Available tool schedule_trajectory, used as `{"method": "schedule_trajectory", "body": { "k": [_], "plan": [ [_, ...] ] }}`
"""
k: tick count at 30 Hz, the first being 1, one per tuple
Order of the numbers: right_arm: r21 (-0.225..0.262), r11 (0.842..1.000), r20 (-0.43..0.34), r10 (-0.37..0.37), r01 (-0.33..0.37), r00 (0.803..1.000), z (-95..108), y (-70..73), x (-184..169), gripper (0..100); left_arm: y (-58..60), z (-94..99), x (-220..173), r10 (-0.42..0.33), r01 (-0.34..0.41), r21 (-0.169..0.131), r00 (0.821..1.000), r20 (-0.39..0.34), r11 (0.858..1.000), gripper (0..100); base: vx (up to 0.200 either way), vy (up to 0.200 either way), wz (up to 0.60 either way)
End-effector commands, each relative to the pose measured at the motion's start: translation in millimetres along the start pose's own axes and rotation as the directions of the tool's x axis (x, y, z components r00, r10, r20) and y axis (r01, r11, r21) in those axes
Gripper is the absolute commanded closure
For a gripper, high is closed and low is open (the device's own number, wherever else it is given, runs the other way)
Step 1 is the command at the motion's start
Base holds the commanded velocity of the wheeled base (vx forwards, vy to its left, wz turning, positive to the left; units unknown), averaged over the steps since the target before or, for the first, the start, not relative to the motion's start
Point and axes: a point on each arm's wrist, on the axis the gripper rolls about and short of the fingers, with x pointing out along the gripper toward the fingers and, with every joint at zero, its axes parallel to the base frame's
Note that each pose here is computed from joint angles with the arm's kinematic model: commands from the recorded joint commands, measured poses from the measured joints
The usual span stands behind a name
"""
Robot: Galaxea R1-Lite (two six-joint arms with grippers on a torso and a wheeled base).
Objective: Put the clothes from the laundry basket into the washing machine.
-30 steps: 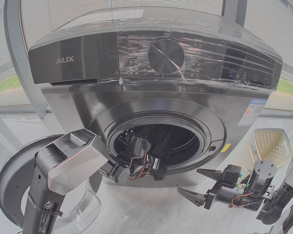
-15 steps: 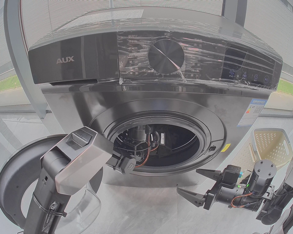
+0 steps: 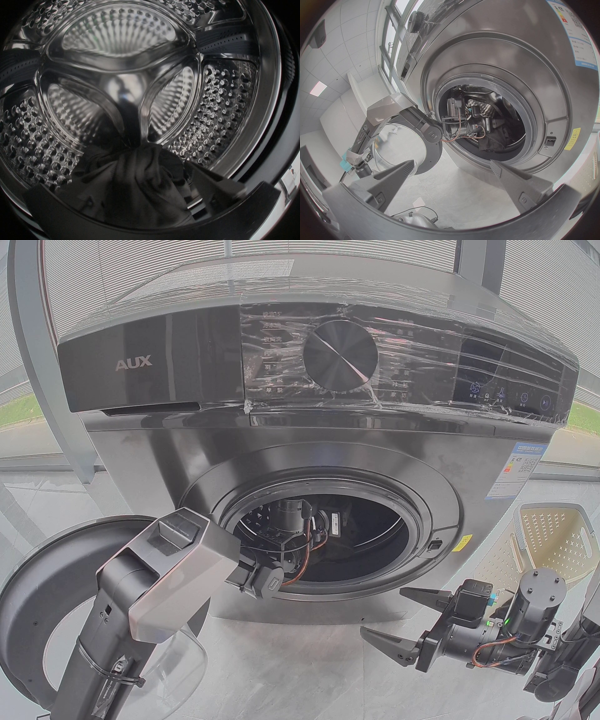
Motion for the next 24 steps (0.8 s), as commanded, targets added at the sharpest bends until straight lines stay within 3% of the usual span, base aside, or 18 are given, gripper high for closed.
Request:
{"method": "schedule_trajectory", "body": {
  "k": [1, 5, 12, 19, 20, 24],
  "plan": [
    [0.000, 1.000, -0.001, 0.000, 0.000, 1.000, 0, -0.1, 0, 0, -2.0, -4.2, -12, -0.008, 0.009, 0.014, 0.997, -0.073, 1.000, 0, 0.000, 0.000, 0.00],
    [0.001, 1.000, -0.006, 0.000, 0.000, 1.000, -1, -0.2, 0, 0, -0.3, -24.5, -24, -0.024, 0.030, 0.029, 0.982, -0.187, 0.999, 0, 0.000, 0.000, 0.00],
    [0.000, 1.000, -0.006, 0.001, -0.001, 1.000, -1, 0.1, 0, 0, 3.1, -45.0, -17, -0.024, 0.037, 0.055, 0.973, -0.231, 0.998, 0, 0.000, 0.000, 0.00],
    [0.000, 1.000, -0.006, 0.002, -0.002, 1.000, -1, 0.4, 0, 0, 9.0, -51.4, -6, -0.008, 0.022, 0.057, 0.972, -0.233, 0.998, 0, 0.000, 0.000, 0.00],
    [0.000, 1.000, -0.005, 0.003, -0.003, 1.000, -1, 0.5, 0, 0, 9.8, -51.3, -6, -0.004, 0.018, 0.057, 0.973, -0.231, 0.998, 100, 0.000, 0.000, 0.00],
    [-0.001, 1.000, -0.002, 0.003, -0.003, 1.000, 0, 0.5, 1, 0, 8.1, -42.5, -2, -0.003, 0.014, 0.051, 0.981, -0.192, 0.999, 100, 0.000, 0.000, 0.00]
  ]
}}
